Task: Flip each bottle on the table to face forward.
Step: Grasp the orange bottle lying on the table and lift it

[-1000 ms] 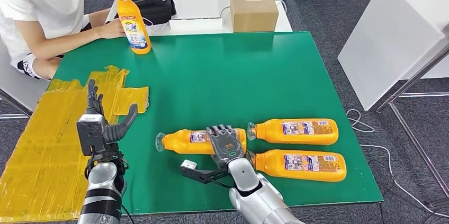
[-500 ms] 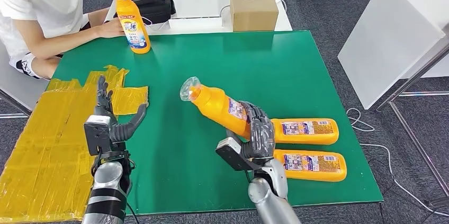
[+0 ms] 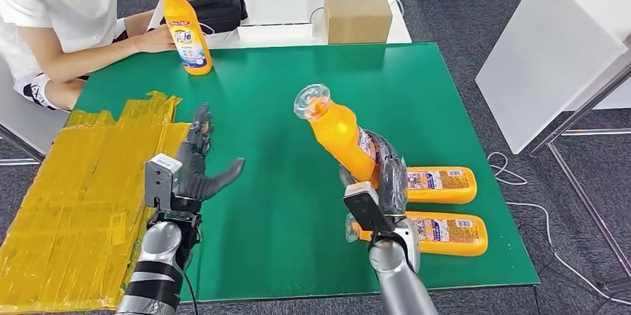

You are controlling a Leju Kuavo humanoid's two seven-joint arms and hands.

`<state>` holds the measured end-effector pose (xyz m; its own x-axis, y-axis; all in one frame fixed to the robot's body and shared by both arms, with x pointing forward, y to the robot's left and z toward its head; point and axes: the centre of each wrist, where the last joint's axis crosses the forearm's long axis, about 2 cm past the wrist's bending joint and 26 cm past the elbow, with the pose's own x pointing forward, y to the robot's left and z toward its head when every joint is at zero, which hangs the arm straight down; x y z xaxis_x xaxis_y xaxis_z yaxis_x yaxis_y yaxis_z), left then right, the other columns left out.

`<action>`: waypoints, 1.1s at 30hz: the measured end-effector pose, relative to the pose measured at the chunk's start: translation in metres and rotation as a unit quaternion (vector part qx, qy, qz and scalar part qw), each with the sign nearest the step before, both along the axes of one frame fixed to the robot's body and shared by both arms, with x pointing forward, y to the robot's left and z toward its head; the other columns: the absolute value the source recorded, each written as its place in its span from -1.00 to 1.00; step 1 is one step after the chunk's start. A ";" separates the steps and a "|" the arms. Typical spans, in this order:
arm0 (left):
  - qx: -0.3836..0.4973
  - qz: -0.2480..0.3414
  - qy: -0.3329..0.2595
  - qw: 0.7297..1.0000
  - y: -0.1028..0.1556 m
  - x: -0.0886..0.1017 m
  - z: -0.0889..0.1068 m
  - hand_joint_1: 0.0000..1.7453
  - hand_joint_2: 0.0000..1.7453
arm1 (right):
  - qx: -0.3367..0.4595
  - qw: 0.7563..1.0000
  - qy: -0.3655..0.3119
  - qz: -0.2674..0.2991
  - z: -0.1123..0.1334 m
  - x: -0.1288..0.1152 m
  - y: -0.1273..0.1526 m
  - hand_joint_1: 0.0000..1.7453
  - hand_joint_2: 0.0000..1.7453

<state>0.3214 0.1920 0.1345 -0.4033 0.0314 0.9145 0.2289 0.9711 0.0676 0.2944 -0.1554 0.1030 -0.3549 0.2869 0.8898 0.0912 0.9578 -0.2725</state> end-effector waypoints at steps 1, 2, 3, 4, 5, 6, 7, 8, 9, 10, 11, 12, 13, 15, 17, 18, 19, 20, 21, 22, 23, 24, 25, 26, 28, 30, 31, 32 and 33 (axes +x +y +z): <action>0.004 -0.029 0.001 1.000 -0.002 0.002 0.000 -1.00 1.00 | 0.035 0.999 0.005 0.028 0.000 0.002 -0.001 1.00 1.00; 0.006 -0.055 0.002 0.998 -0.005 0.004 0.000 -1.00 1.00 | 0.068 0.996 0.007 0.056 0.000 0.004 -0.002 1.00 1.00; 0.009 -0.076 0.003 0.997 -0.008 0.007 0.001 -1.00 1.00 | 0.093 0.992 0.005 0.080 0.000 0.007 -0.004 1.00 1.00; 0.012 -0.092 0.004 0.996 -0.011 0.010 0.002 -1.00 1.00 | 0.108 0.989 0.002 0.097 0.000 0.011 -0.005 1.00 1.00; 0.014 -0.105 0.005 0.994 -0.014 0.013 0.003 -1.00 1.00 | 0.119 0.987 -0.002 0.110 0.001 0.014 -0.006 1.00 1.00; 0.016 -0.115 0.005 0.993 -0.016 0.016 0.004 -1.00 1.00 | 0.128 0.984 -0.004 0.122 0.002 0.018 -0.007 1.00 1.00; 0.019 -0.124 0.007 0.992 -0.018 0.019 0.006 -1.00 1.00 | 0.136 0.982 -0.005 0.132 0.002 0.021 -0.008 1.00 1.00; 0.021 -0.131 0.009 0.991 -0.020 0.022 0.007 -1.00 1.00 | 0.144 0.979 -0.004 0.144 0.003 0.024 -0.008 1.00 1.00; 0.024 -0.136 0.013 0.990 -0.022 0.025 0.008 -1.00 1.00 | 0.150 0.976 -0.003 0.155 0.003 0.027 -0.008 1.00 1.00; 0.027 -0.140 0.018 0.990 -0.024 0.029 0.009 -1.00 1.00 | 0.153 0.974 -0.001 0.165 0.003 0.030 -0.007 1.00 1.00; 0.029 -0.144 0.023 0.989 -0.025 0.033 0.010 -1.00 1.00 | 0.153 0.973 0.002 0.173 0.003 0.032 -0.006 1.00 1.00; 0.029 -0.146 0.027 0.988 -0.026 0.036 0.011 -1.00 1.00 | 0.151 0.972 0.005 0.180 0.003 0.035 -0.004 1.00 1.00; 0.028 -0.149 0.031 0.988 -0.027 0.040 0.011 -1.00 1.00 | 0.150 0.971 0.008 0.186 0.003 0.037 -0.001 1.00 1.00; 0.024 -0.153 0.036 0.987 -0.028 0.045 0.013 -1.00 1.00 | 0.150 0.969 0.013 0.195 0.003 0.039 0.004 1.00 1.00; 0.018 -0.157 0.041 0.987 -0.027 0.048 0.013 -1.00 1.00 | 0.151 0.967 0.018 0.204 0.002 0.040 0.010 1.00 1.00; 0.015 -0.158 0.043 0.986 -0.027 0.049 0.012 -1.00 1.00 | 0.151 0.966 0.021 0.208 0.002 0.040 0.013 1.00 1.00; 0.012 -0.158 0.045 0.986 -0.027 0.049 0.012 -1.00 1.00 | 0.151 0.965 0.023 0.213 0.002 0.040 0.017 1.00 1.00; 0.011 -0.158 0.047 0.986 -0.027 0.050 0.012 -1.00 1.00 | 0.151 0.964 0.025 0.217 0.002 0.040 0.020 1.00 1.00; 0.009 -0.158 0.049 0.986 -0.027 0.050 0.011 -1.00 1.00 | 0.151 0.963 0.026 0.221 0.002 0.040 0.023 1.00 1.00; 0.009 -0.158 0.051 0.986 -0.027 0.050 0.010 -1.00 1.00 | 0.152 0.962 0.028 0.224 0.002 0.039 0.026 1.00 1.00; 0.009 -0.158 0.052 0.986 -0.026 0.050 0.010 -1.00 1.00 | 0.152 0.961 0.029 0.227 0.002 0.039 0.028 1.00 1.00; 0.009 -0.158 0.054 0.986 -0.026 0.050 0.009 -1.00 1.00 | 0.152 0.961 0.031 0.229 0.002 0.039 0.030 1.00 1.00; 0.009 -0.158 0.055 0.986 -0.026 0.050 0.008 -1.00 1.00 | 0.153 0.960 0.032 0.231 0.002 0.038 0.032 1.00 1.00; 0.009 -0.158 0.056 0.986 -0.026 0.050 0.008 -1.00 1.00 | 0.153 0.960 0.034 0.231 0.001 0.038 0.033 1.00 1.00; 0.010 -0.157 0.059 0.986 -0.025 0.050 0.007 -1.00 1.00 | 0.154 0.960 0.036 0.233 0.001 0.038 0.034 1.00 1.00; 0.010 -0.157 0.060 0.986 -0.025 0.050 0.006 -1.00 1.00 | 0.154 0.959 0.039 0.234 0.000 0.038 0.035 1.00 1.00; 0.011 -0.157 0.061 0.986 -0.025 0.050 0.005 -1.00 1.00 | 0.154 0.959 0.040 0.234 -0.001 0.038 0.035 1.00 1.00; 0.011 -0.157 0.062 0.986 -0.025 0.050 0.005 -1.00 1.00 | 0.154 0.959 0.041 0.234 -0.001 0.037 0.035 1.00 1.00; 0.011 -0.157 0.062 0.986 -0.025 0.050 0.005 -1.00 1.00 | 0.154 0.959 0.042 0.234 -0.002 0.037 0.035 1.00 1.00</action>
<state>0.3718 0.1673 0.1393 -0.2614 0.1167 0.9582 0.5261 0.8495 0.0400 0.3316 -0.1204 0.1014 -0.3048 -0.1676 0.9375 -0.3782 0.9248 0.0424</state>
